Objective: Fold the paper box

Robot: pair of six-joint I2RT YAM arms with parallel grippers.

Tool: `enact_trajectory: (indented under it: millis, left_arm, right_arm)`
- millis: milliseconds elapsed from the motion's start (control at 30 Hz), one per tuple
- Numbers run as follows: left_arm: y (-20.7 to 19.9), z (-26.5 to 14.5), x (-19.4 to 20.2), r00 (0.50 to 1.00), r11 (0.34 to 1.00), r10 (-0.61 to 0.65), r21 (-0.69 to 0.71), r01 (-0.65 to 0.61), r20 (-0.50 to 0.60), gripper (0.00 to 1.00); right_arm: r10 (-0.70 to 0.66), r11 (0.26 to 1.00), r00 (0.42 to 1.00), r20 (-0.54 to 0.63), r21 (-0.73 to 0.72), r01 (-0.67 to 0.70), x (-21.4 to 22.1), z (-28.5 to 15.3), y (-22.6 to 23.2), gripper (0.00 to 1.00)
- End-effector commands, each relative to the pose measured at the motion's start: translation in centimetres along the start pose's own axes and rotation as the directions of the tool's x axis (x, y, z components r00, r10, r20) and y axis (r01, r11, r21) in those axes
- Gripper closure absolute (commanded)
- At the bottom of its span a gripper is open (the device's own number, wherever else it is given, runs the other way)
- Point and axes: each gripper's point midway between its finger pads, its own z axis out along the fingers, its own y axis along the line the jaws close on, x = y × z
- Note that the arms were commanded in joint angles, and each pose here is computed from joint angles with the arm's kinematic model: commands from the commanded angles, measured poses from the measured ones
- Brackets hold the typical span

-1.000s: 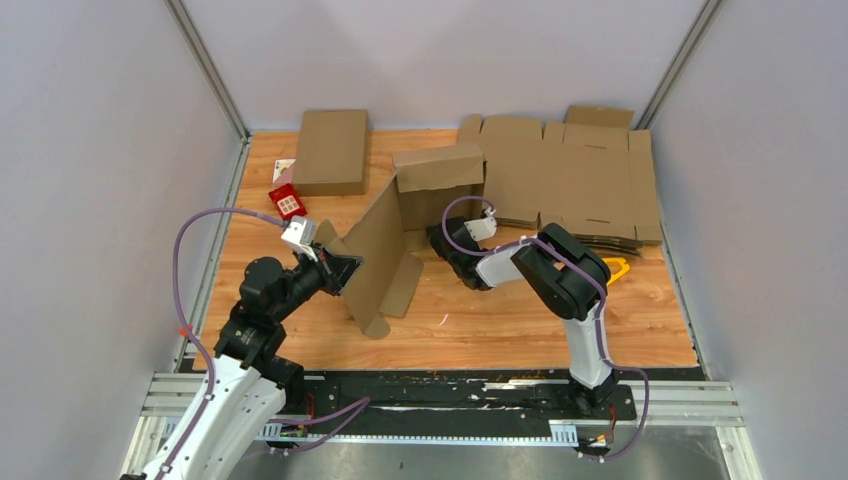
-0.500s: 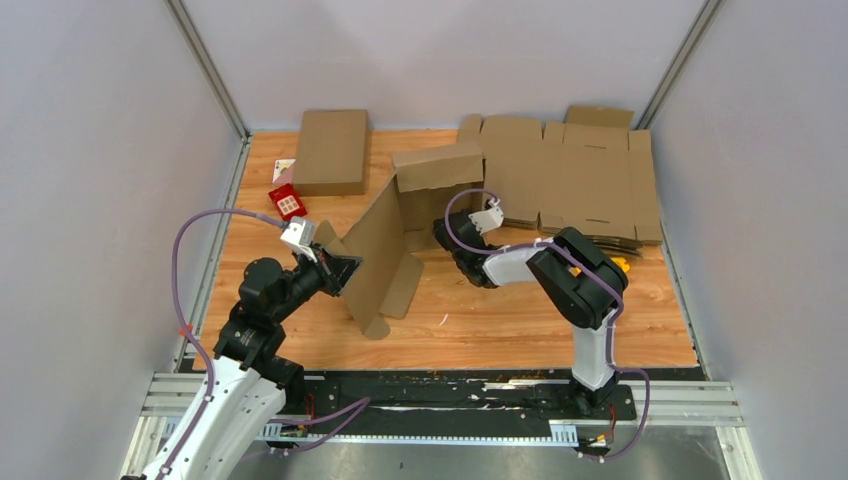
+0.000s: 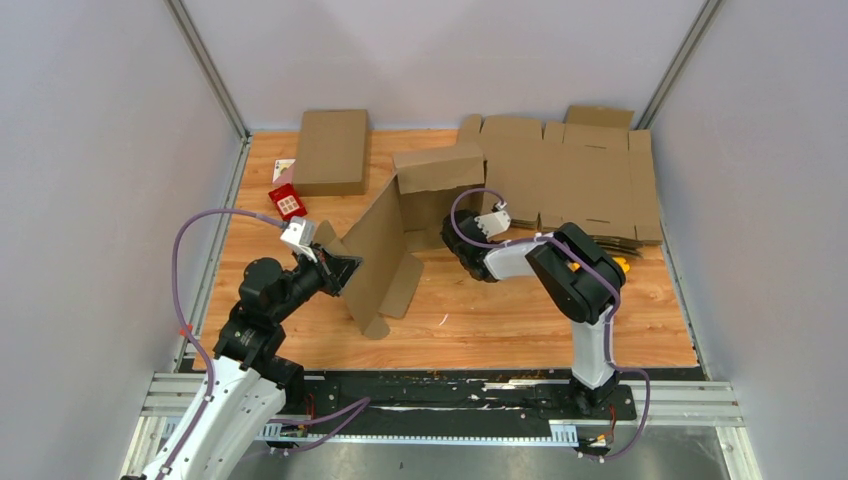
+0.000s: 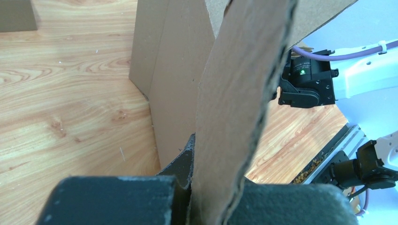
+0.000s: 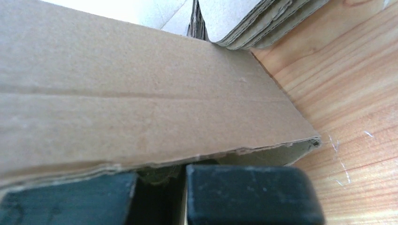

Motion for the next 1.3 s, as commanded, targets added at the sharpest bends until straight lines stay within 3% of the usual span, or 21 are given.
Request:
enact_trajectory:
  millis: [0, 133, 233, 433, 533, 600, 700, 867, 1033, 1133, 1267]
  left_arm:
    - [0.3, -0.2, 2.0, 0.994, 0.998, -0.055, -0.024, 0.053, -0.091, 1.00]
    - [0.5, -0.2, 1.6, 0.996, 0.998, -0.046, -0.038, 0.043, -0.083, 1.00]
    - [0.4, -0.2, 1.2, 0.996, 0.998, -0.043, -0.041, 0.040, -0.076, 1.00]
    - [0.2, 0.0, 0.3, 0.998, 0.998, -0.037, -0.043, 0.035, -0.060, 1.00]
    - [0.3, 0.0, -0.1, 0.998, 0.998, -0.030, -0.054, 0.026, -0.061, 1.00]
    - [0.1, 0.2, -0.5, 0.998, 0.998, -0.033, -0.056, 0.030, -0.061, 1.00]
    - [-0.1, 0.3, -0.9, 0.995, 0.997, -0.054, -0.062, 0.049, -0.078, 1.00]
    - [-1.6, 0.1, -2.1, 0.986, 0.996, -0.078, -0.049, 0.071, -0.148, 1.00]
    - [-3.2, -0.5, -2.8, 0.960, 0.990, -0.141, -0.051, 0.133, -0.242, 1.00]
    - [-3.8, -0.9, -1.9, 0.917, 0.983, -0.185, -0.073, 0.170, -0.354, 1.00]
    - [-4.8, -1.2, -2.4, 0.888, 0.982, -0.187, -0.059, 0.179, -0.421, 0.97]
  right_arm:
    - [-0.072, 0.997, 0.997, -0.031, -0.016, 0.071, 0.2, -0.6, 0.9, 1.00]
    - [-0.264, 0.955, 0.964, 0.030, -0.130, 0.265, -1.1, -3.8, 5.2, 1.00]
    - [-0.439, 0.857, 0.894, 0.094, -0.254, 0.448, -1.0, -7.5, 7.6, 0.99]
    - [-0.701, 0.621, 0.709, 0.080, -0.421, 0.661, 2.5, -13.7, 7.0, 0.83]
    - [-0.779, 0.497, 0.614, 0.128, -0.471, 0.729, 3.8, -17.2, 5.8, 0.74]
    - [-0.808, 0.409, 0.557, 0.192, -0.498, 0.765, 3.3, -19.4, 5.2, 0.67]
    - [-0.820, 0.344, 0.512, 0.255, -0.497, 0.797, 0.8, -21.4, 6.3, 0.61]
    - [-0.876, 0.347, 0.439, 0.198, -0.372, 0.861, -5.9, -23.0, 7.0, 0.46]
    - [-0.816, 0.438, 0.529, 0.233, -0.348, 0.829, -11.6, -24.8, 7.0, 0.13]
    - [-0.790, 0.521, 0.593, 0.157, -0.338, 0.784, -13.6, -24.2, 5.7, 0.06]
    - [-0.800, 0.567, 0.599, -0.010, -0.337, 0.752, -13.3, -22.2, 4.0, 0.04]
